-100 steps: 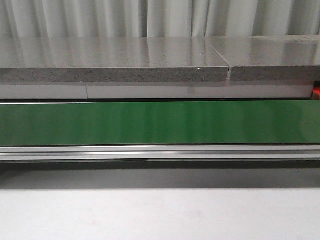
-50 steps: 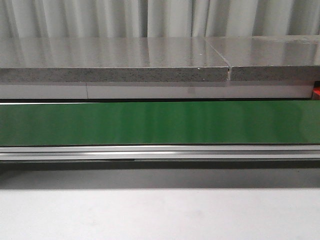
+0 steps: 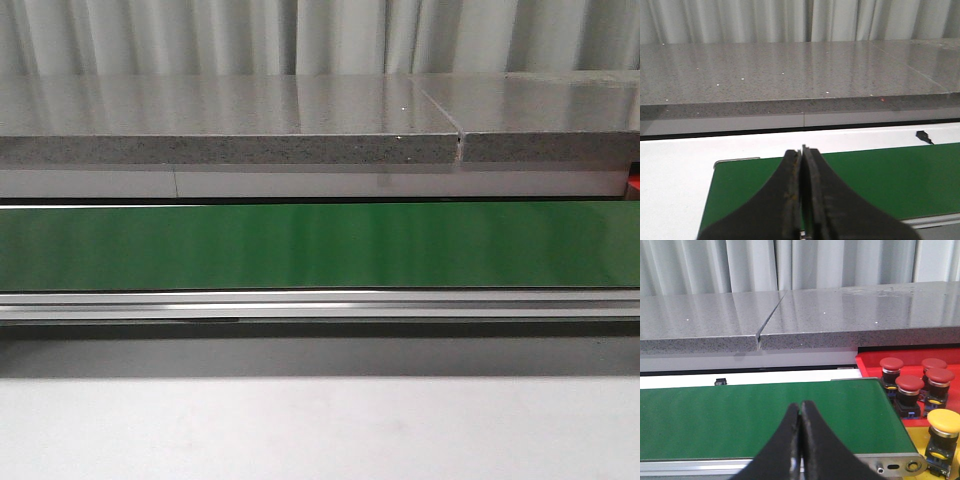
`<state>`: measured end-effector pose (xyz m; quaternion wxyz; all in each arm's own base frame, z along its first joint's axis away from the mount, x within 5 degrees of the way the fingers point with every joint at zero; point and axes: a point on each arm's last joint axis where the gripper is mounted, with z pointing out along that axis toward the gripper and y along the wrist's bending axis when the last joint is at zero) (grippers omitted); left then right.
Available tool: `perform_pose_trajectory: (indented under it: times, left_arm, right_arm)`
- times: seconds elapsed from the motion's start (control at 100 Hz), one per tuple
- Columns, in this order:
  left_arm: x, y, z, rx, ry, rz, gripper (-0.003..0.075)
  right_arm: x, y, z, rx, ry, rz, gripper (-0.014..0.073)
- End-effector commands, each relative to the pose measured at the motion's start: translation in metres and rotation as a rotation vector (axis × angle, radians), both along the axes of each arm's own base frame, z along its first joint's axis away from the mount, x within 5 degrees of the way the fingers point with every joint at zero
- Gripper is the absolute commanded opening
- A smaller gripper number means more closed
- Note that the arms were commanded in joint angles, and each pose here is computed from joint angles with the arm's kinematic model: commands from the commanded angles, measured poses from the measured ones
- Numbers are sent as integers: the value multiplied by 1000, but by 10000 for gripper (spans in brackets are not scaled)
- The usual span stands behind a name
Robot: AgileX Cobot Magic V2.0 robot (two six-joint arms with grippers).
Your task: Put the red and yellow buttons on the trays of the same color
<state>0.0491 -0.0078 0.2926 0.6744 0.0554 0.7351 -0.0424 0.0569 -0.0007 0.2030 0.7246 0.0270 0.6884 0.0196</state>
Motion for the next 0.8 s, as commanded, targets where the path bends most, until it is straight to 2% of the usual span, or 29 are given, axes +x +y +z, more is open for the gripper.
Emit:
perform_pose_trajectory:
  times: [0.0,0.18,0.39,0.79]
  left_arm:
    - [5,1,7,-42,-127,32,-21]
    - [10,2,-12,-44,-193,48,-21]
    - [12,2,-43,-39,-148,51,-21]
    - [7,3,-81,-44,-192,58,-21]
  right_arm:
    - [-3,0,13,-14,-106,-6,-65]
    - [-3,0,13,-14,-106,-6,-65]
    - [-3,0,13,-14,-106,-6,-65]
    - [-3,0,13,-14,-106,-6,-65]
